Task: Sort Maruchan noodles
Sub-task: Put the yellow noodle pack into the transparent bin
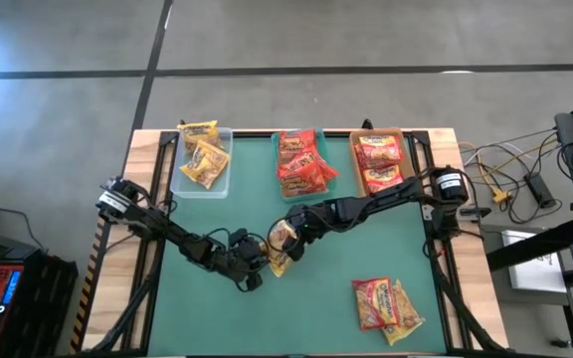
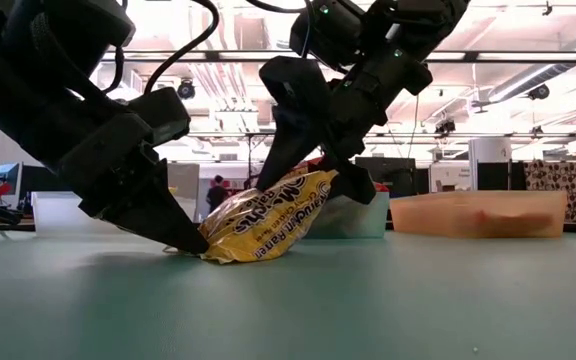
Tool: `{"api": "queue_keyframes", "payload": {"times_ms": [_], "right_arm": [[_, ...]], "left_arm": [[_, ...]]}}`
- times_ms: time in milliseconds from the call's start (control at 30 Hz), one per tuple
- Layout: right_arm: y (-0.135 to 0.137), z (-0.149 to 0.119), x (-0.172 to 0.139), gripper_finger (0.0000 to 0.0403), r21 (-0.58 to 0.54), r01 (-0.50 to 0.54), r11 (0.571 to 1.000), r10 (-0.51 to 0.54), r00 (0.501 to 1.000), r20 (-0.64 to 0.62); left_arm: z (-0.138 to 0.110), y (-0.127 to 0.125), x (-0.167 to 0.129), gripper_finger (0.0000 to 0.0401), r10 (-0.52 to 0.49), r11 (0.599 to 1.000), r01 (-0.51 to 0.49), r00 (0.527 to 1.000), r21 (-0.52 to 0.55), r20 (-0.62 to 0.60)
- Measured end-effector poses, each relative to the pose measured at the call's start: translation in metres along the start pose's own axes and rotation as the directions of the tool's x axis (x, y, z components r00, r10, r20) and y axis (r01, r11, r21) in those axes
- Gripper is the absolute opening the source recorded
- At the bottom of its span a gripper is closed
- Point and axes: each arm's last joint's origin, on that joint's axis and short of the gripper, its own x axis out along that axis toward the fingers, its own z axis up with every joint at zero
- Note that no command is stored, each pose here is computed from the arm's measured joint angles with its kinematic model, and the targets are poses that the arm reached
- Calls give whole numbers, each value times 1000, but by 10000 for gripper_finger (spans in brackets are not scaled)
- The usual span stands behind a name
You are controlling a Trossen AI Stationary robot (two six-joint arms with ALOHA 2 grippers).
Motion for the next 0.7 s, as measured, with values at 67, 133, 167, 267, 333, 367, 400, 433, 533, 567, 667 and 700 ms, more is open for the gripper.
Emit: {"api": "queue_keyframes", "payload": {"times_ms": [67,133,167,267,333,367,400,433,533,567,667,700], "right_arm": [[0,0,0,202,1,0,1000,0,1000,0],[0,0,0,185,4,0,1000,0,1000,0],[0,0,0,178,5,0,1000,0,1000,0],[0,0,0,160,6,-6,1000,6,1000,-8],[0,-1,0,146,7,-3,1000,3,1000,-15],[-1,-2,0,138,8,-1,1000,1,1000,-21],[-1,-2,0,131,8,-1,1000,1,1000,-27],[-1,-2,0,123,8,0,1000,0,1000,-31],[-2,-4,0,101,-8,9,1000,-9,999,-49],[-2,-4,0,95,-18,2,1000,-4,998,-56],[-1,-5,0,76,-56,-25,998,21,997,-76],[0,-5,0,69,-65,-31,997,25,996,-81]], "left_arm": [[0,0,0,98,-2,1000,2,1000,-2,3],[1,-1,0,98,-13,1000,13,1000,-9,6],[2,-1,0,98,-29,1000,29,1000,-4,5],[6,-5,-2,98,-115,993,115,993,25,-6],[9,-7,-6,98,-146,989,146,989,36,-8],[11,-8,-8,98,-155,987,155,988,32,1],[14,-8,-10,98,-170,985,170,985,31,3],[16,-9,-13,98,-190,981,190,982,38,2],[23,-12,-22,98,-226,973,224,974,57,28],[26,-12,-25,98,-228,973,225,973,58,47],[27,-9,-36,98,-154,988,150,978,44,137],[24,-8,-41,98,-110,994,106,976,29,189]]}}
